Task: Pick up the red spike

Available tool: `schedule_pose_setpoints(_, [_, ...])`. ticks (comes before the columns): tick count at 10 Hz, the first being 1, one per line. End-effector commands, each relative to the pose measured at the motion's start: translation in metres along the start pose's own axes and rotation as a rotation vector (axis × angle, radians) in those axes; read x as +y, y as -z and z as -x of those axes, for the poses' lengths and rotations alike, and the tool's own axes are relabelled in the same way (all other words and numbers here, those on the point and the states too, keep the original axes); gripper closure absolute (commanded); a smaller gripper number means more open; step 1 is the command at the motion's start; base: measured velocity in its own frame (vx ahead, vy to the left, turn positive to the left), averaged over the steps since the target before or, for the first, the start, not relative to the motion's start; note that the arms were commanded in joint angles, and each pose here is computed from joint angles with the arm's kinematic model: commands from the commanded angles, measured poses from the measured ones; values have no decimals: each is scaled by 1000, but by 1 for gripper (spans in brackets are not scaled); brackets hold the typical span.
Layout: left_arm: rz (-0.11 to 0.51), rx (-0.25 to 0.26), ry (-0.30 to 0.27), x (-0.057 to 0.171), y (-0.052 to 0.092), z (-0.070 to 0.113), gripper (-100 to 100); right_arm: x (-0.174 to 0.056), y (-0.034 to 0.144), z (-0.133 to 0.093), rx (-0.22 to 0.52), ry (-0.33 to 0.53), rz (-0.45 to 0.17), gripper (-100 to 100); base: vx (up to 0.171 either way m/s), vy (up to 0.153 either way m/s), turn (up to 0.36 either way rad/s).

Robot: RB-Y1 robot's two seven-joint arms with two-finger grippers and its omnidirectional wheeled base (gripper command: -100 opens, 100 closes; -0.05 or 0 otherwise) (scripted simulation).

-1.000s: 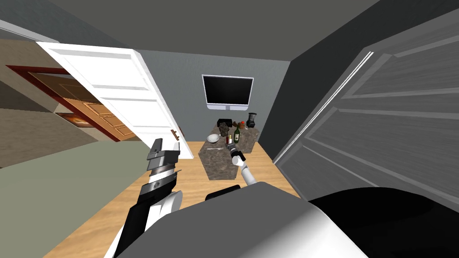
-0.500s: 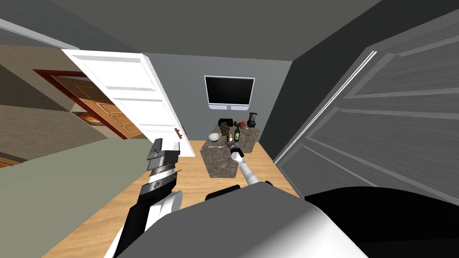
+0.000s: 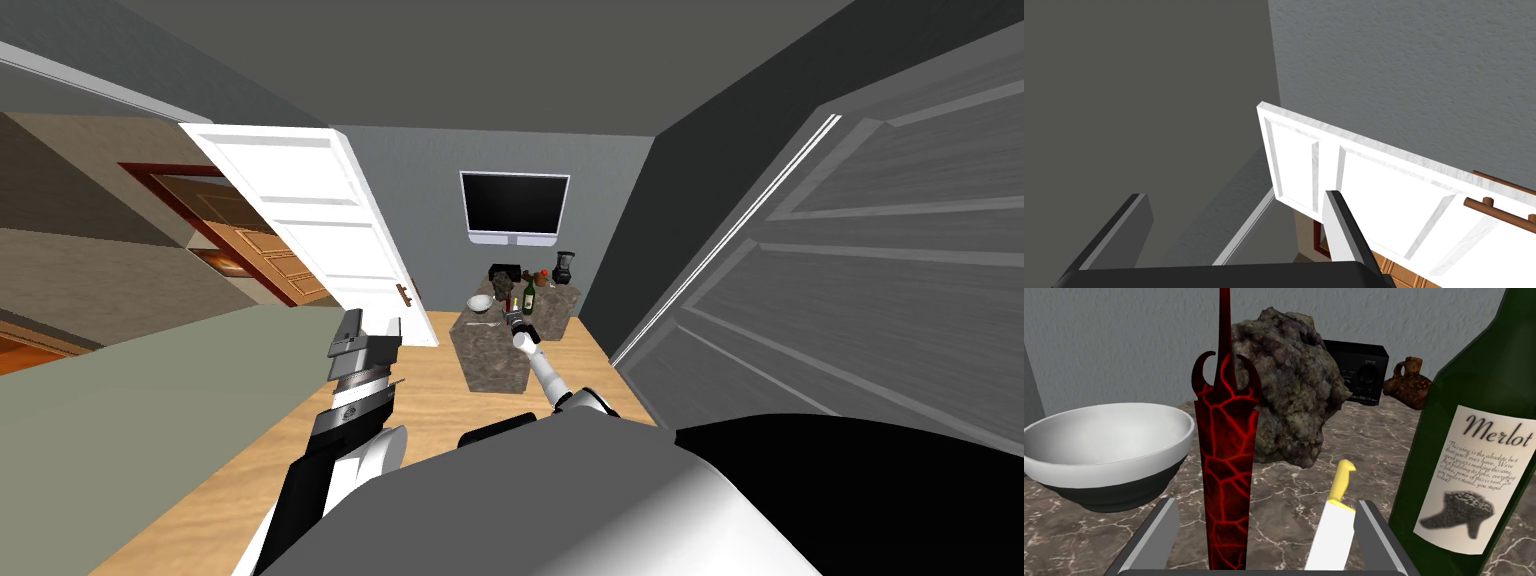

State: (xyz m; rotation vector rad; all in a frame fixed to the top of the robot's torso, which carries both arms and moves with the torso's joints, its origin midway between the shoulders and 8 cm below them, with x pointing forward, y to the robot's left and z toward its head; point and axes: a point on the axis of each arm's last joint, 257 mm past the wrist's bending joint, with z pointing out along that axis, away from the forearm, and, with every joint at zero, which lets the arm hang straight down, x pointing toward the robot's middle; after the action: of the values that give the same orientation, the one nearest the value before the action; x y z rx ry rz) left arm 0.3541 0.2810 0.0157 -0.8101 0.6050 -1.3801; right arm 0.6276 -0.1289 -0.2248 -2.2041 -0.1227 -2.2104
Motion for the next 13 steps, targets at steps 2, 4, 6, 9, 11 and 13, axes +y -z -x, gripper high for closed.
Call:
schedule_pose_setpoints(2, [0,0,0,0,0,0,0,-7,-12,-3,-8,6,-10,-100,-34,-3,4])
schedule_pose_setpoints(4, [0,0,0,0,0,0,0,-1,-28,-13,-3,-14,16,-100,-96,-11,89])
schedule_pose_setpoints(6, [0,0,0,0,0,0,0,-6,-32,-13,-11,-8,8,-100,-24,-7,-9])
schedule_pose_setpoints(9, [0,0,0,0,0,0,0,-4,-32,-13,-10,-8,9,100,0,0,0])
schedule_pose_setpoints(11, [0,0,0,0,0,0,0,-5,-32,-13,-9,-10,8,100,0,0,0])
schedule_pose_setpoints(13, [0,0,0,0,0,0,0,-5,-32,-13,-9,-9,8,0,0,0,0])
